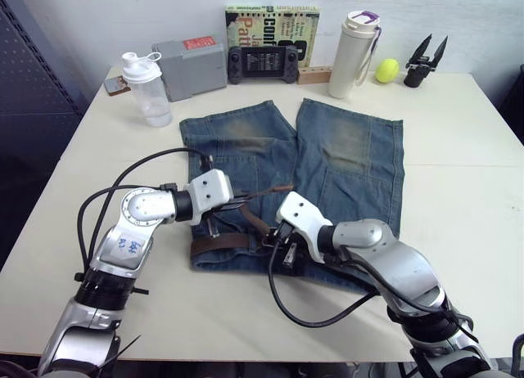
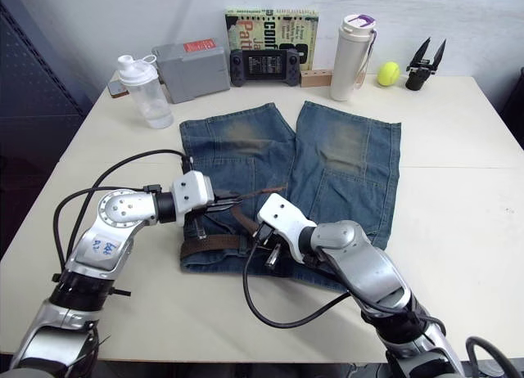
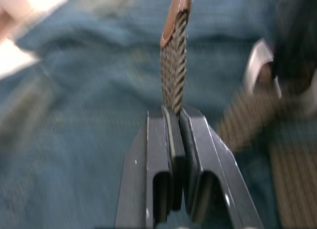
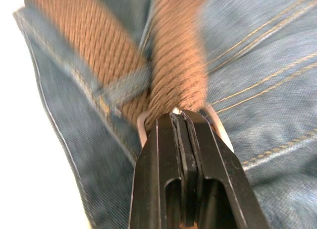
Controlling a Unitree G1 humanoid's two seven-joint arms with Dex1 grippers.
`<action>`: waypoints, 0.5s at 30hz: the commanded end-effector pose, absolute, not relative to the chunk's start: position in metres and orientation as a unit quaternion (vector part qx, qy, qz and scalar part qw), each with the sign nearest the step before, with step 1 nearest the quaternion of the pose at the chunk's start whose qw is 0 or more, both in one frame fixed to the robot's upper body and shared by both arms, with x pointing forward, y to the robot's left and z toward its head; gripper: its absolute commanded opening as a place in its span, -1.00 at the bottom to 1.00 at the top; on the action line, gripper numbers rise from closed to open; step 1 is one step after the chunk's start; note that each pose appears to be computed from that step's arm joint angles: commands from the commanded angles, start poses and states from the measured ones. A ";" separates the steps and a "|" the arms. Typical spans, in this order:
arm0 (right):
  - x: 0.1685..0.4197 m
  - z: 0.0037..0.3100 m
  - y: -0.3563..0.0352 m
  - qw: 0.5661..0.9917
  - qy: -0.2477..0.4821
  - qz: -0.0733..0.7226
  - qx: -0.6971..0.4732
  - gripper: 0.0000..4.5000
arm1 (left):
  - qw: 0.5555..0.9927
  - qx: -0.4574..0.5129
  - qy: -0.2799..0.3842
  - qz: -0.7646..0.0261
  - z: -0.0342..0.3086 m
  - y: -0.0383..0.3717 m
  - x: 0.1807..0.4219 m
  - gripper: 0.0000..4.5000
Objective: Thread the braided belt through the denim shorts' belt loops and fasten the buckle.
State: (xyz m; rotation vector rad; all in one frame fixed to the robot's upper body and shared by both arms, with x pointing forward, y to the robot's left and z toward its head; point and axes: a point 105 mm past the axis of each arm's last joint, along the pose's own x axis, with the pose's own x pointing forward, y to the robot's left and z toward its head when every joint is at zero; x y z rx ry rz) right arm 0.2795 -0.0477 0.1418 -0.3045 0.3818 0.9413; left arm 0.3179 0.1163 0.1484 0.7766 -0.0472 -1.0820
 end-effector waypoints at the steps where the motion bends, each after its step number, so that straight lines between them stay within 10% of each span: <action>1: 0.276 0.164 -0.050 0.881 0.138 0.435 -0.124 -0.99 | 0.767 0.404 -0.048 -0.495 0.158 0.114 0.310 -1.00; 5: 0.271 0.179 -0.056 0.897 0.110 0.418 -0.095 -0.99 | 0.776 0.397 -0.054 -0.487 0.161 0.115 0.308 -1.00; 8: 0.259 0.184 -0.061 0.895 0.090 0.426 -0.097 -0.61 | 0.776 0.392 -0.055 -0.491 0.162 0.110 0.305 -1.00; 15: 0.227 0.158 -0.078 0.858 0.080 0.445 -0.242 0.94 | 0.781 0.379 -0.058 -0.493 0.168 0.107 0.308 -1.00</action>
